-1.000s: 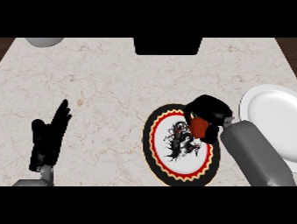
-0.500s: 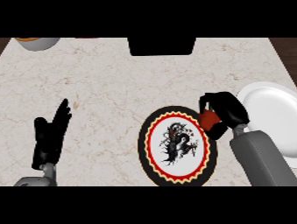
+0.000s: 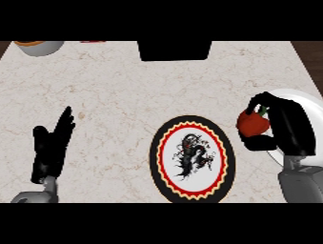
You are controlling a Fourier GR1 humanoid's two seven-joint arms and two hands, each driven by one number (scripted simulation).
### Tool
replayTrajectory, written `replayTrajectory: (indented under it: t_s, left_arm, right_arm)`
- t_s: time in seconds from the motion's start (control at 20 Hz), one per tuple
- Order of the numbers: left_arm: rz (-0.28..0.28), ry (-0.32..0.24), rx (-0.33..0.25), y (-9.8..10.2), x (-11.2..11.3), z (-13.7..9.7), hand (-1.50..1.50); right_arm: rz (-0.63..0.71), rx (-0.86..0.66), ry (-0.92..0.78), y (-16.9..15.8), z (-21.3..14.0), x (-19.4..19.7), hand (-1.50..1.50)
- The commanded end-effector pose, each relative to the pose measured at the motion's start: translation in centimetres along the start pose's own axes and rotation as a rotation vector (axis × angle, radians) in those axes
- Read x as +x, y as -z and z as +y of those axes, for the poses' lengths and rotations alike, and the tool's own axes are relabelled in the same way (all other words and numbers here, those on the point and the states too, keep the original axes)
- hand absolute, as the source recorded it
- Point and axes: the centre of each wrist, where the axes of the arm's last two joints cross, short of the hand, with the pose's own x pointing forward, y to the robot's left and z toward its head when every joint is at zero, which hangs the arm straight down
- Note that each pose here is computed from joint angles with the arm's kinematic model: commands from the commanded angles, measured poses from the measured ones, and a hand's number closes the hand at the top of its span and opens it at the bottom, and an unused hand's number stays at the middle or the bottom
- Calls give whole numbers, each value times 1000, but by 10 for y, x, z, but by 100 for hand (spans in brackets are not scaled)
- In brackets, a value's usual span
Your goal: Pick the bell pepper from the plate and place it in the plate
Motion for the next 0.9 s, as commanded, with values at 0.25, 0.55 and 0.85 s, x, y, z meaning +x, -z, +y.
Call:
replayTrajectory:
  t_s: [0.25, 0.55, 0.85]
  left_arm:
    - [-27, 9, -28, 5, 2, -8, 0]
    - [-12, -9, -37, -7, 11, -9, 0]
    - [-28, 6, -42, 5, 8, 0, 0]
  right_arm:
    - [212, -232, -8, -26, -70, -31, 150]
    - [314, -234, 10, -14, -67, -80, 150]
    - [356, -195, 11, 22, -82, -129, 150]
